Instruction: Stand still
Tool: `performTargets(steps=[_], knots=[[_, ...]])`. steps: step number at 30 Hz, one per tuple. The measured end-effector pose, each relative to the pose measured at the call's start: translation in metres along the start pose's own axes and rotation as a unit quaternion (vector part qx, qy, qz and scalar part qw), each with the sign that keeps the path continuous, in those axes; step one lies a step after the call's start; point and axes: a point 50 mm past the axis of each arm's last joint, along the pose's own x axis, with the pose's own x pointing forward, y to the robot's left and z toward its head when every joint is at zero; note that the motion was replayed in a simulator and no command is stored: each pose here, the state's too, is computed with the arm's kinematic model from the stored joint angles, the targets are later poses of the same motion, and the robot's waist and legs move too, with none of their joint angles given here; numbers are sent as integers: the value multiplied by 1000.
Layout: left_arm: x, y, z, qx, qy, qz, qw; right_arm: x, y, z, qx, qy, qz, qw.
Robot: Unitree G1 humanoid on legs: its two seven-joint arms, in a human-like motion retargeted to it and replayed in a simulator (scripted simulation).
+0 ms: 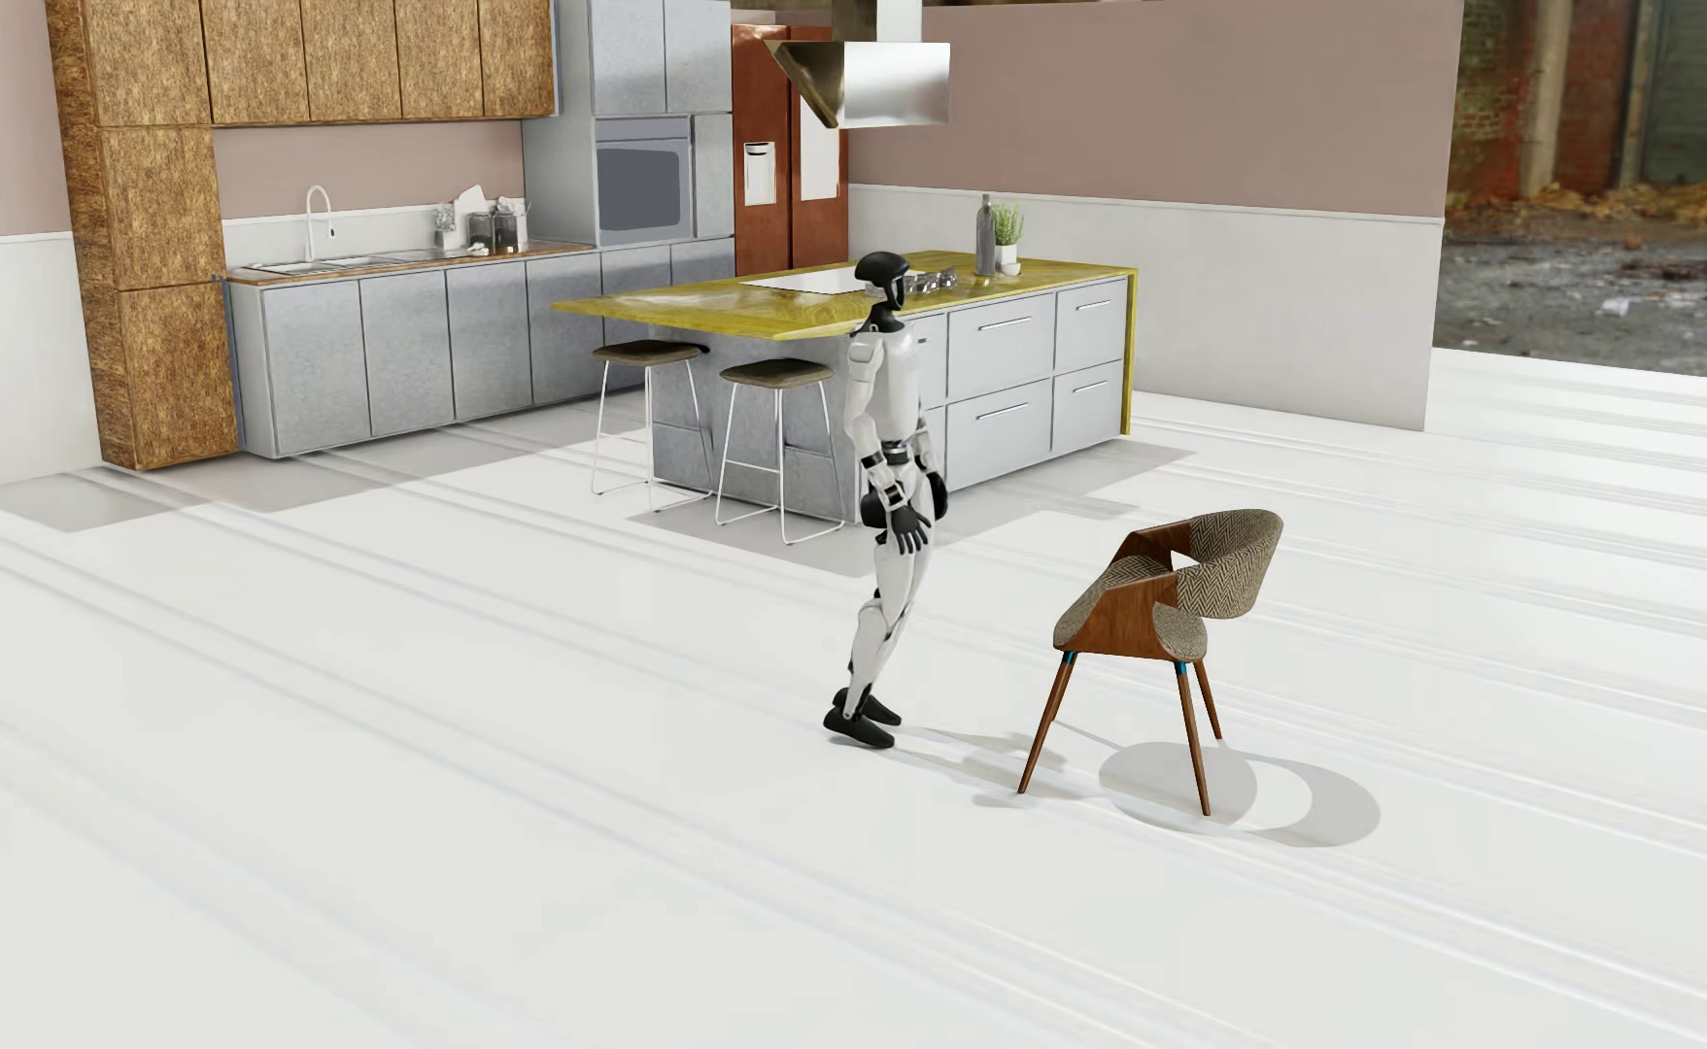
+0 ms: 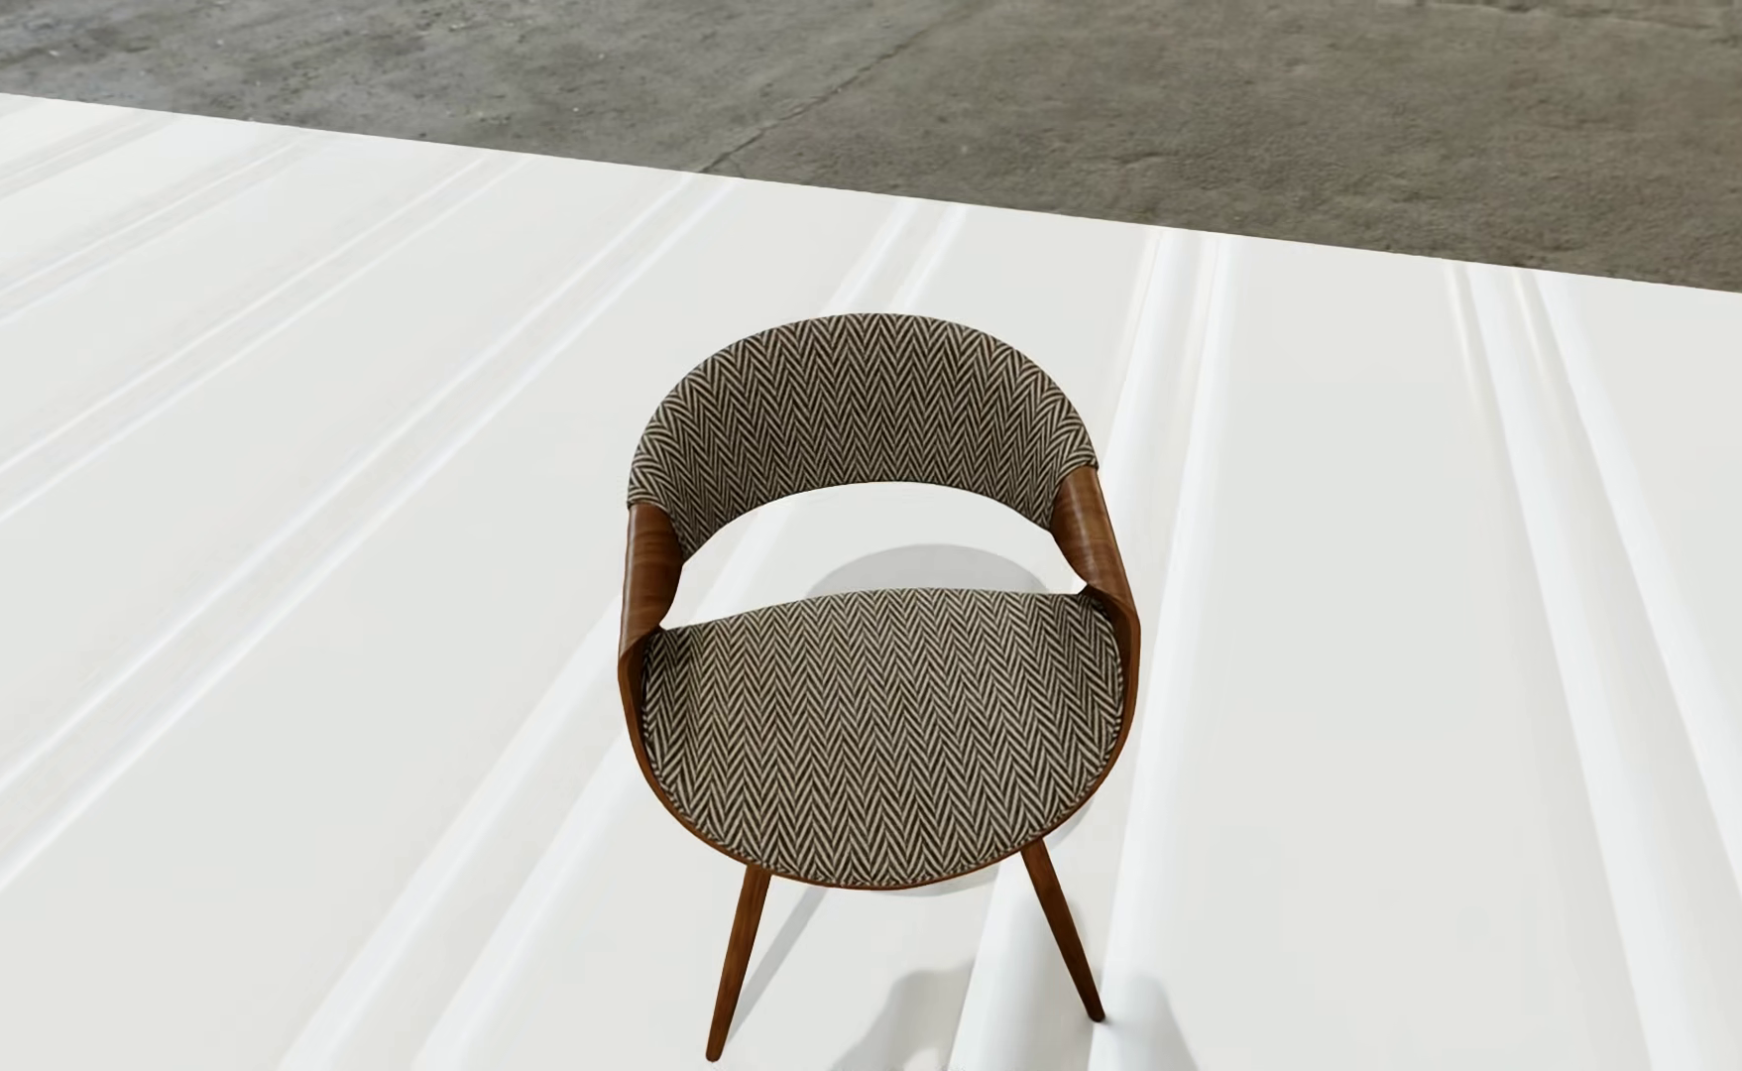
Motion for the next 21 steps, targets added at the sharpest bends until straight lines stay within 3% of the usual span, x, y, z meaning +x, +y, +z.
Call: performTargets(steps=[21], knots=[[0, -4, -3, 4, 6, -5, 1000, -1, 3, -2, -2, 3, 5, 1000]])
